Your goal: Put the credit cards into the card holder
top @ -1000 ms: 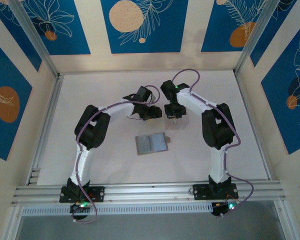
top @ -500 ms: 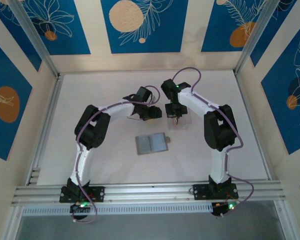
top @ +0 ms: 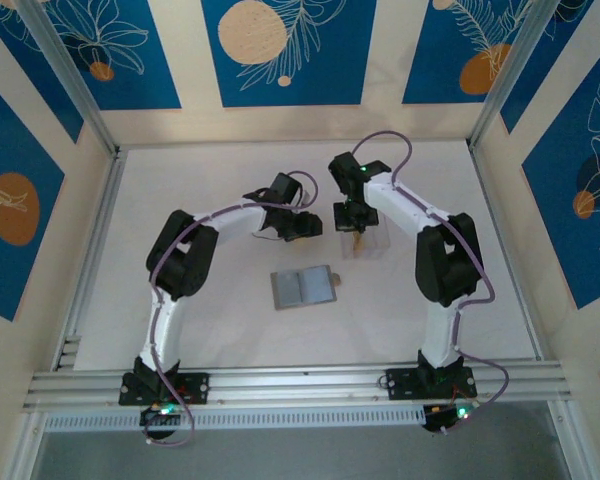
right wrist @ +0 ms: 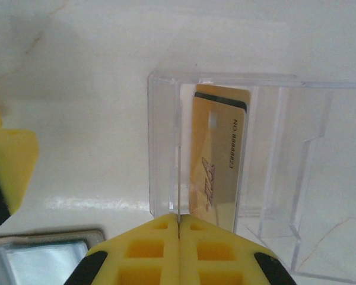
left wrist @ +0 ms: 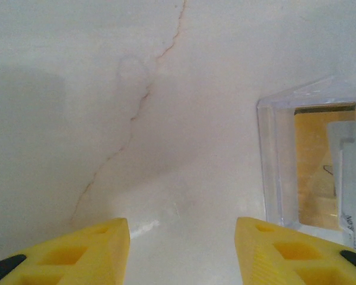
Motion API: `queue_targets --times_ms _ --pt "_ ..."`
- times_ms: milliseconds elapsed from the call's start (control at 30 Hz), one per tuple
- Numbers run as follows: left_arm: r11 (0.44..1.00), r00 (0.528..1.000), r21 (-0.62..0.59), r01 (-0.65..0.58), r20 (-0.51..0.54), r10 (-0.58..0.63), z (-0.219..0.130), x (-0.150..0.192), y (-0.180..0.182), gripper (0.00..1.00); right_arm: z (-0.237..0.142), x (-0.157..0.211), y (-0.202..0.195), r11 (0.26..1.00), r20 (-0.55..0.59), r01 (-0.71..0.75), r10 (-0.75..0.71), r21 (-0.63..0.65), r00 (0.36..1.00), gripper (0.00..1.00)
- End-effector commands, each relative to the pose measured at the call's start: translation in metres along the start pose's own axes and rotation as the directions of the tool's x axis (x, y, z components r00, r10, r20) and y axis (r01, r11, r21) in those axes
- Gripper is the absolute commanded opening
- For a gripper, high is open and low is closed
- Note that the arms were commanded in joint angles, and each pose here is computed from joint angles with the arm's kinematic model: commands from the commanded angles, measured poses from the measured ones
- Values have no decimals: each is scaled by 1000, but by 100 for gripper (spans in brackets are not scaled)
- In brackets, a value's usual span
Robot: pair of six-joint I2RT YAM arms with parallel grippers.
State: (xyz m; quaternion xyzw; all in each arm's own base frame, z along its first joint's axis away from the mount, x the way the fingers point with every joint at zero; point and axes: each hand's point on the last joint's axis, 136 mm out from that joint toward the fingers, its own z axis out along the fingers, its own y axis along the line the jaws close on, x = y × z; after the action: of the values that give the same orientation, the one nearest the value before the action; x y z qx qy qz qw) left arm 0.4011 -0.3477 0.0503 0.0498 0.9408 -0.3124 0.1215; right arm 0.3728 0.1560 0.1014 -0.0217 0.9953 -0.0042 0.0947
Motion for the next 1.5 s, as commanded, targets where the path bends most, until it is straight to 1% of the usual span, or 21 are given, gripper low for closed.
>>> queue_targets --times_ms 0,67,167,267,433,533,633,767,867,967,1033,1167,1467 --pt "997 998 61 -46 49 43 -42 -13 -21 50 -22 -1 2 997 30 -26 28 -77 999 0" --pt "996 997 71 -61 52 57 -54 -8 -24 50 -30 -2 0 995 47 -36 40 -94 998 0" --pt "994 996 80 -79 42 76 -69 9 -23 49 -45 -2 0 992 85 -46 57 -119 995 0" --pt "996 997 55 -76 9 76 -79 34 -12 48 -62 -1 14 976 130 -27 56 -214 990 0" --pt "997 996 -19 -78 -32 78 -93 79 17 45 -81 8 51 899 165 23 55 -438 985 0" --pt "995 994 -42 -86 -73 83 -94 103 26 42 -84 17 74 845 174 61 38 -532 984 0" --pt "994 992 -65 -88 -97 82 -93 116 33 36 -79 31 99 787 149 79 17 -612 989 0" --pt "985 988 -129 -114 -119 99 -95 130 45 31 -62 50 120 751 138 96 -6 -653 990 0" --pt "980 985 -151 -126 -140 105 -91 140 51 30 -50 57 126 738 131 88 0 -669 991 0" --pt "974 979 -174 -144 -167 114 -84 148 56 28 -40 64 128 741 135 93 -3 -665 991 0" --pt "970 977 -187 -155 -174 123 -80 151 58 28 -35 69 132 723 126 92 -7 -685 992 0" --pt "955 973 -241 -171 -192 126 -74 155 69 28 -23 77 132 747 117 87 -13 -659 993 0" --pt "930 963 -307 -203 -233 133 -63 168 84 27 2 85 121 757 128 56 38 -652 991 0"
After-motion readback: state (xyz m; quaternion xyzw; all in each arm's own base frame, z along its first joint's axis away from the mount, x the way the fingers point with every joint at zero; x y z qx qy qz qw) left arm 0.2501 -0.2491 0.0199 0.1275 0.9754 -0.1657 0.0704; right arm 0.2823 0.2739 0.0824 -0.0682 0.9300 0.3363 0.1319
